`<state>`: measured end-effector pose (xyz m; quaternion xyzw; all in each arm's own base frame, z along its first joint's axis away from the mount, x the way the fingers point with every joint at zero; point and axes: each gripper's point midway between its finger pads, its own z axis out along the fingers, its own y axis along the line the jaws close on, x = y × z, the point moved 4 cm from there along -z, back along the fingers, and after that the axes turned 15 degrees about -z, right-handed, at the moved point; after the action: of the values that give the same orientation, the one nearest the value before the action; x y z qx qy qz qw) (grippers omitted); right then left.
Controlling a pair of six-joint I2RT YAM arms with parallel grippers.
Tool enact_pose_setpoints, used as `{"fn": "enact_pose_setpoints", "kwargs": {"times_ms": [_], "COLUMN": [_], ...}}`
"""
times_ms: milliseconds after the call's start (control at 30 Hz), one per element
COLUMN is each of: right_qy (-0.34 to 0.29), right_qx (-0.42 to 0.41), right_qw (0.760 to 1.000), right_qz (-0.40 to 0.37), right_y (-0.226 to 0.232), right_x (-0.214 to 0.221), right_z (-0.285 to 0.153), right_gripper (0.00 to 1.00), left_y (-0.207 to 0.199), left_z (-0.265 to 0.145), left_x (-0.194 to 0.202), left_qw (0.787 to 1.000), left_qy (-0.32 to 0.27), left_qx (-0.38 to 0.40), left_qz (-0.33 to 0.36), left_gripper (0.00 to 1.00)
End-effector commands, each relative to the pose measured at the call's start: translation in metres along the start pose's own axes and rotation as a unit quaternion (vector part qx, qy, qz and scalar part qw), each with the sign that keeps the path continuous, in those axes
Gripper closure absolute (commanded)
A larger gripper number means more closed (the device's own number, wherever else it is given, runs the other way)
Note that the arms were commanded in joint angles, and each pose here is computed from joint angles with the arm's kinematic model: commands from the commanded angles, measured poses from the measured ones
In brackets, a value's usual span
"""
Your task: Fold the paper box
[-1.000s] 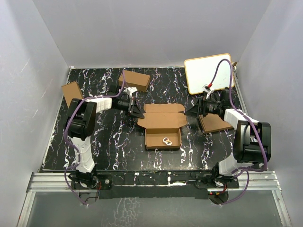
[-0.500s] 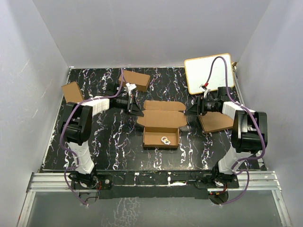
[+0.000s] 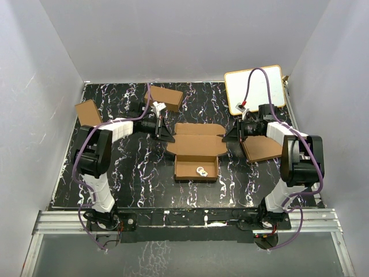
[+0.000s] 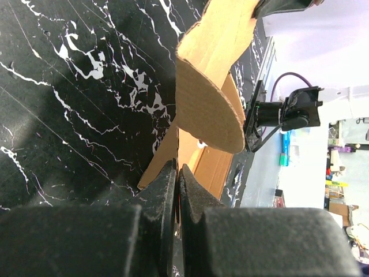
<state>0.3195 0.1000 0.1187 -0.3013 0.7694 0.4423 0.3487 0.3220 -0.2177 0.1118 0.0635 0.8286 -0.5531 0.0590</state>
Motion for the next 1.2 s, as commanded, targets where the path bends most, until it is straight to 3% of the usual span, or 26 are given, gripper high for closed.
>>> {"fn": "enact_pose_setpoints", "kwargs": {"times_ms": [0,267,433,700,833,1167], "right_qy": [-0.014,-0.024,-0.052,-0.069,-0.082,-0.117], "right_qx": [0.001,0.028,0.071,0.143,0.166,0.184], "right_qw": [0.995,0.983,0.97,0.951,0.941,0.936], "right_qz": [-0.097,-0.177,-0.226,-0.266,-0.285,-0.277], "right_y": [0.01,0.031,0.039,0.046,0.049,0.05], "right_x": [-0.031,-0.058,-0.082,-0.098,-0.104,-0.087], "right_z": [0.001,0.012,0.016,0.038,0.05,0.051], "right_gripper": [0.92,0.92,0.92,0.92,0.92,0.92], "left_y": [-0.033,-0.052,-0.074,-0.079,-0.074,-0.053], "left_z": [-0.013,-0.032,-0.039,-0.031,-0.032,-0.016], "left_x": [-0.003,-0.002,-0.003,-0.007,-0.02,-0.035], "left_qw": [0.998,0.978,0.95,0.9,0.869,0.823], "left_qy": [-0.035,-0.181,-0.274,-0.377,-0.424,-0.453], "left_qx": [0.0,-0.047,-0.083,-0.174,-0.224,-0.324], "left_qz": [0.058,0.087,0.128,0.136,0.122,0.109], "left_gripper": [1.0,1.0,1.0,1.0,1.0,1.0]}}
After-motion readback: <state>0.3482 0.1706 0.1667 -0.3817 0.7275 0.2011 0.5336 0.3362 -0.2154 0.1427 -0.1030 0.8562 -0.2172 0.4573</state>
